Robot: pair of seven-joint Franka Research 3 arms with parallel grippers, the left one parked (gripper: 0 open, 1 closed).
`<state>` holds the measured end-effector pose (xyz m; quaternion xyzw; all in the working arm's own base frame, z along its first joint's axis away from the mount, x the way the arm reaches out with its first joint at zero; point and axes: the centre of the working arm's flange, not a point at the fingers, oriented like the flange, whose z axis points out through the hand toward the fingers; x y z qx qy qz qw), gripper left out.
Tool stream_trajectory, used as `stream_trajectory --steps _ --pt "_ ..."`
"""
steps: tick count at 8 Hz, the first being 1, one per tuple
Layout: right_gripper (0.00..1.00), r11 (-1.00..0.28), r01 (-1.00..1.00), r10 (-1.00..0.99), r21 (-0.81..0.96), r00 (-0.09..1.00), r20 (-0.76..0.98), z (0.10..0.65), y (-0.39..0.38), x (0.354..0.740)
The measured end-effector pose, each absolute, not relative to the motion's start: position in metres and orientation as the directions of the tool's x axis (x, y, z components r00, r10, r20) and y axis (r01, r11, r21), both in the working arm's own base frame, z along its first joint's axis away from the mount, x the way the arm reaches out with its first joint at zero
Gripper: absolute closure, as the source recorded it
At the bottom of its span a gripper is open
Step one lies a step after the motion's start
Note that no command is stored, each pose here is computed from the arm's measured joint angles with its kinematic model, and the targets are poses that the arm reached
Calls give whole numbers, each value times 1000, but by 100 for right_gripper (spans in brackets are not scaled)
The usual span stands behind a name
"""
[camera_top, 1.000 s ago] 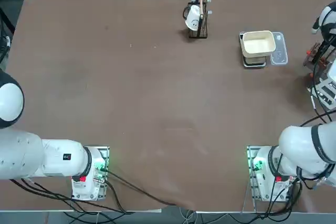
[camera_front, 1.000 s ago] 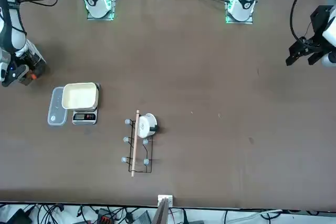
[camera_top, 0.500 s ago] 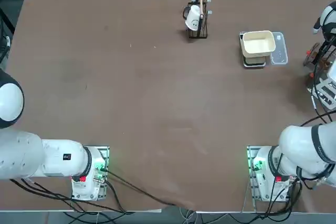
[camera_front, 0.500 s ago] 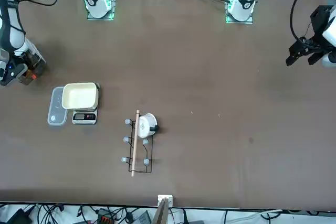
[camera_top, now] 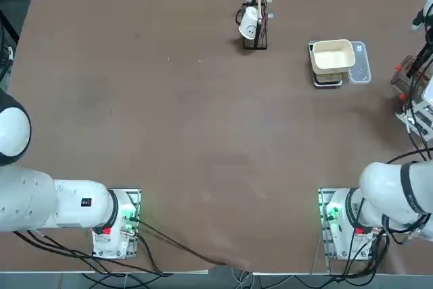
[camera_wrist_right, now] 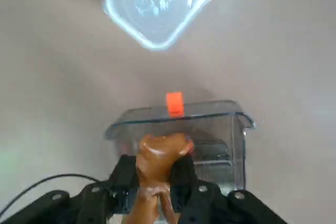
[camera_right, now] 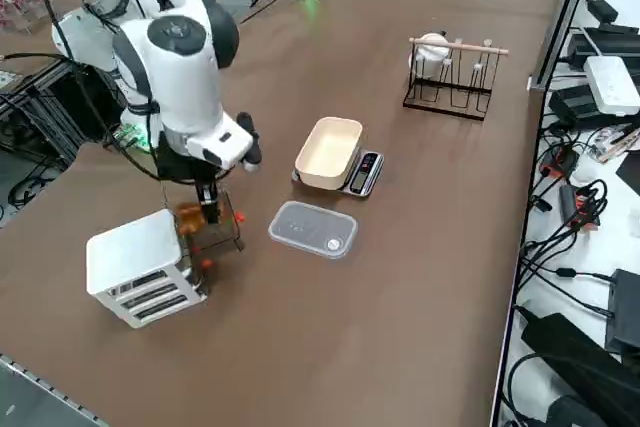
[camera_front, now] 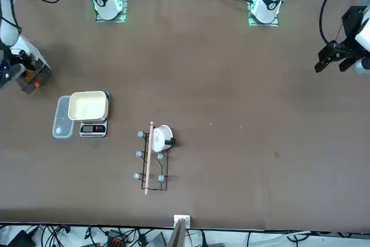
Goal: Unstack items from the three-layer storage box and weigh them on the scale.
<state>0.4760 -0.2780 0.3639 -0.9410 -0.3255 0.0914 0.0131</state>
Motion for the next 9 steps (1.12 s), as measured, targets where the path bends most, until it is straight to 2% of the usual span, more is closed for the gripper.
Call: stream_trajectory --steps 2,4,6,9 --pt "65 -788 609 616 -91 780 -110 409 -248 494" --pt "65 -836 541 548 -92 832 -82 420 -203 519" --pt "65 -920 382 390 -88 914 -112 407 -142 542" --pt "65 -981 172 184 -89 971 -155 364 -67 581"
